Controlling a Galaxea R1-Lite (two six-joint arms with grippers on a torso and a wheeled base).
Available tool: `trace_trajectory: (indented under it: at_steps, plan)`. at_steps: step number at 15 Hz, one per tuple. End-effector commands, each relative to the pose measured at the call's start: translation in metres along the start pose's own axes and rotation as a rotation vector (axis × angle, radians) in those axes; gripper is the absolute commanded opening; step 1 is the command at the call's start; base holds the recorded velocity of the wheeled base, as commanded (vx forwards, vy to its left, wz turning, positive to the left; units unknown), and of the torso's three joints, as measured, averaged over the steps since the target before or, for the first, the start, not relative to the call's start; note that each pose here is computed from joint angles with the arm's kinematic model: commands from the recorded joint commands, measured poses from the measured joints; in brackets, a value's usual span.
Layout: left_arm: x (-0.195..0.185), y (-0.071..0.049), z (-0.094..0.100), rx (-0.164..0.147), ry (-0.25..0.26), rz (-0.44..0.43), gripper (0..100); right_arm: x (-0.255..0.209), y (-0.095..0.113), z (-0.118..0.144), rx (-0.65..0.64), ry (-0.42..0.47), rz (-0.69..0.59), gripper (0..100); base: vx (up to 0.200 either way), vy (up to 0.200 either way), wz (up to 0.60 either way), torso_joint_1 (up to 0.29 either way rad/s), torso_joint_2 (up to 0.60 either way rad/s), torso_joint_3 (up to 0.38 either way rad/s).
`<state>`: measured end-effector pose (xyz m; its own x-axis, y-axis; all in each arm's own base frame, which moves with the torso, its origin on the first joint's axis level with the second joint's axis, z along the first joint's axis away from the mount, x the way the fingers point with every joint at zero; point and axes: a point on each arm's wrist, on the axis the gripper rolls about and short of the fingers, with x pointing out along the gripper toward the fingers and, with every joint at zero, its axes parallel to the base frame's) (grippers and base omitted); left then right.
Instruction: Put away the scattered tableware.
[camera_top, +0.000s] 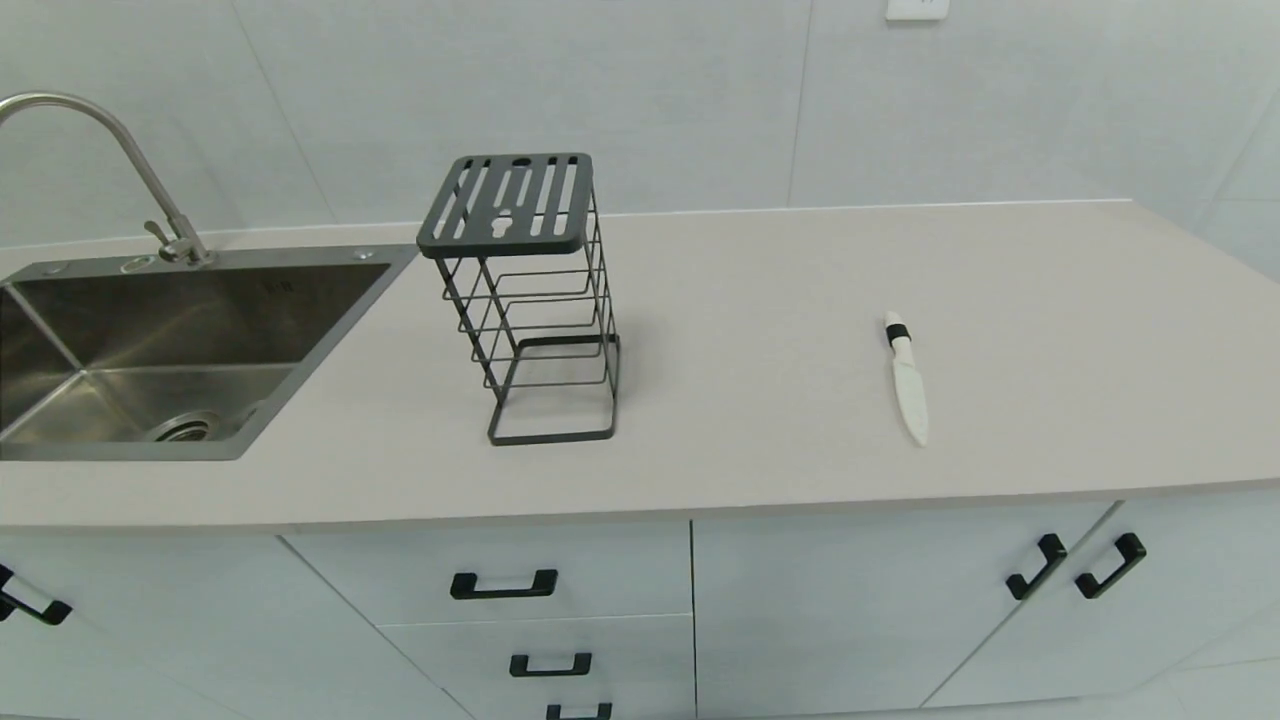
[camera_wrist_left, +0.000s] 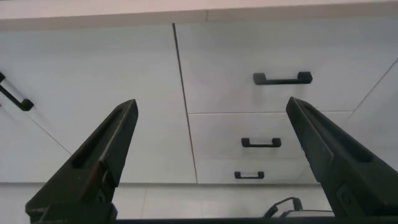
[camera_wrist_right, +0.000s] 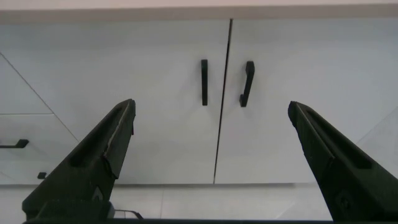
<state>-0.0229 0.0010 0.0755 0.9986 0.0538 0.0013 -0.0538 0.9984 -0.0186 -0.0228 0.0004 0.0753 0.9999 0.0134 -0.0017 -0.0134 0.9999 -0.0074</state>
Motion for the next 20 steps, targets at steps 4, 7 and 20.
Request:
trace_trajectory:
  at_steps: [4,7,20]
  plan:
    - [0.0001,0.0000,0.0000,-0.017,0.001,0.001,100,0.0000,0.0000,0.0000,0.000,0.000,0.000,100,0.000,0.000,0.00,0.281,-0.52,-0.251]
    - [0.0001,0.0000,0.0002,-0.015,0.000,0.001,100,0.0001,0.0000,0.0001,0.000,0.001,0.000,100,0.000,0.000,0.00,0.279,-0.55,-0.268]
    - [0.0001,0.0000,0.0002,-0.015,0.000,0.003,100,0.0001,0.0000,0.0001,0.000,0.001,0.000,100,0.000,0.000,0.00,0.215,-0.42,-0.203]
